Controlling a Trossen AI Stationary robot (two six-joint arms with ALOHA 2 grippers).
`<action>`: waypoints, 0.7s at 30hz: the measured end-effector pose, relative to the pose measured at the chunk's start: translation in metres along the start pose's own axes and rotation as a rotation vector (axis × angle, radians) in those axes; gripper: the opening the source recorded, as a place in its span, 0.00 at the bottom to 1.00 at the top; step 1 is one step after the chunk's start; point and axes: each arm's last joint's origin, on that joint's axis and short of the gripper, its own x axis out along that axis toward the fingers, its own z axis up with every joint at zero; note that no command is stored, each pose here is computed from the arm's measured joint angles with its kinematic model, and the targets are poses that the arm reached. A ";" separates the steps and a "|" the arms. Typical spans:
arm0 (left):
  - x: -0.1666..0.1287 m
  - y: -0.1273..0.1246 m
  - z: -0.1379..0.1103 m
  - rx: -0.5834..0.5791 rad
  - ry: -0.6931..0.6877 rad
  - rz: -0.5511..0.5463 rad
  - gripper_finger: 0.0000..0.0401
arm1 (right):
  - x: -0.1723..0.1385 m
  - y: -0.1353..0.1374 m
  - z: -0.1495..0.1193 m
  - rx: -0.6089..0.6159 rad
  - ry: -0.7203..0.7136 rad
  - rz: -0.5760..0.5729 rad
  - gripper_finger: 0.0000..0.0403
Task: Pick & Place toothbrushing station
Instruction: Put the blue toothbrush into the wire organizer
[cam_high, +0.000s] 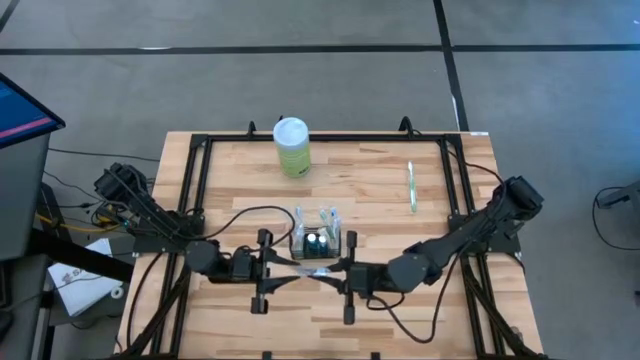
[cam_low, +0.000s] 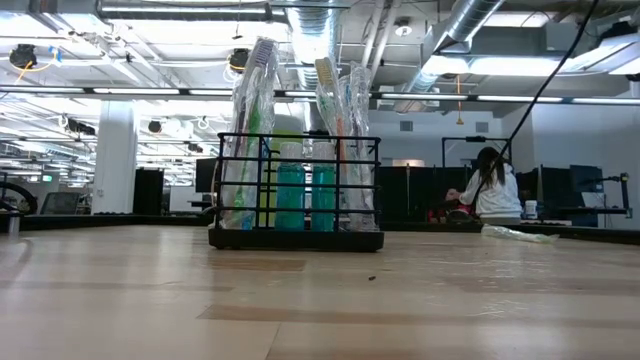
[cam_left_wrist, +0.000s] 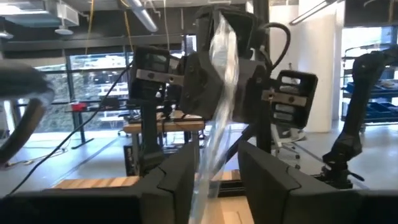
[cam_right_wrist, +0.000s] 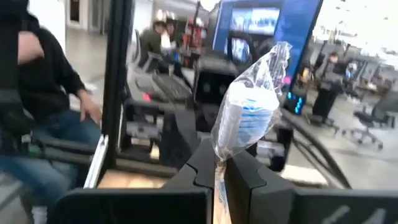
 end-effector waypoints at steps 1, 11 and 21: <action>-0.001 -0.001 0.000 -0.002 0.001 0.005 0.30 | -0.002 -0.001 0.000 0.005 0.021 -0.001 0.01; -0.002 -0.003 0.001 -0.004 0.004 0.009 0.38 | -0.021 -0.018 -0.004 0.059 0.242 -0.096 0.01; -0.002 -0.003 0.001 -0.005 0.004 0.008 0.37 | -0.022 -0.030 -0.025 0.076 0.405 -0.195 0.01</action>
